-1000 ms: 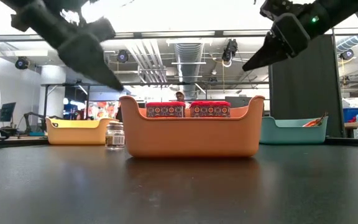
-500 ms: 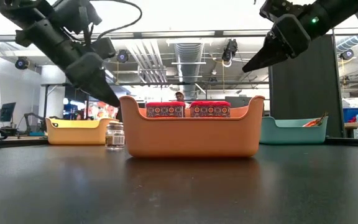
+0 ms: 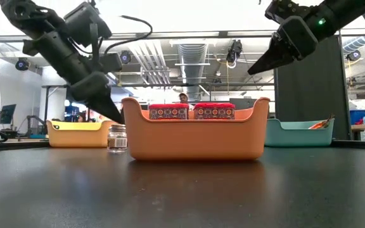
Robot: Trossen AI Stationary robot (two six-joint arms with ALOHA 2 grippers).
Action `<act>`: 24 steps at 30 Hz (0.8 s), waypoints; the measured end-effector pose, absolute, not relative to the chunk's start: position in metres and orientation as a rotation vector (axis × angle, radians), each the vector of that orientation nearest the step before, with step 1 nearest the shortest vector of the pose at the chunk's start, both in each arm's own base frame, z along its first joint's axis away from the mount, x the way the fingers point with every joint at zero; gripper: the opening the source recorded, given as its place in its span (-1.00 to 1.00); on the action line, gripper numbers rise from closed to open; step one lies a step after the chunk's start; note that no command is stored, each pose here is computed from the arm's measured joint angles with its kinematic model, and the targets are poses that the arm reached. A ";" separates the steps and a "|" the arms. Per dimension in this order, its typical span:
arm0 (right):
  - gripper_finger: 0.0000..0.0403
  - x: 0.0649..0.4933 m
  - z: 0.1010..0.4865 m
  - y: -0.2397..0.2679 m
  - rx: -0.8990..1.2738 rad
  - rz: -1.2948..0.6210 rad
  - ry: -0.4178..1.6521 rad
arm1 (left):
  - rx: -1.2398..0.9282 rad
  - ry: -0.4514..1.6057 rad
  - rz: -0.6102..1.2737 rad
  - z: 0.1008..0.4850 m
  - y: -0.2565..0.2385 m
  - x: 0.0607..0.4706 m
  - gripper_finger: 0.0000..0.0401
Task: Sort spices by type
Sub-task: Put the transparent seasoning bottle into the yellow bin
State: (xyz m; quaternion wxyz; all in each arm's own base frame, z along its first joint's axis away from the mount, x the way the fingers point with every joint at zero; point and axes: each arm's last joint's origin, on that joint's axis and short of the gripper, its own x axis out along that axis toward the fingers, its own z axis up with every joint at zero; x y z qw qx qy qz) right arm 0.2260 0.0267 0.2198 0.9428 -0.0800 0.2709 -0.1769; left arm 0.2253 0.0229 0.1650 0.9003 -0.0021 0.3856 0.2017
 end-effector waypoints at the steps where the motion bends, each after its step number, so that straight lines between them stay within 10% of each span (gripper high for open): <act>1: -0.94 0.226 0.220 0.027 -0.163 -0.361 0.552 | -0.004 0.803 0.419 0.163 0.023 0.225 0.42; 24: -0.94 0.225 0.218 0.027 -0.165 -0.360 0.557 | -0.043 0.731 0.466 0.133 0.032 0.217 0.38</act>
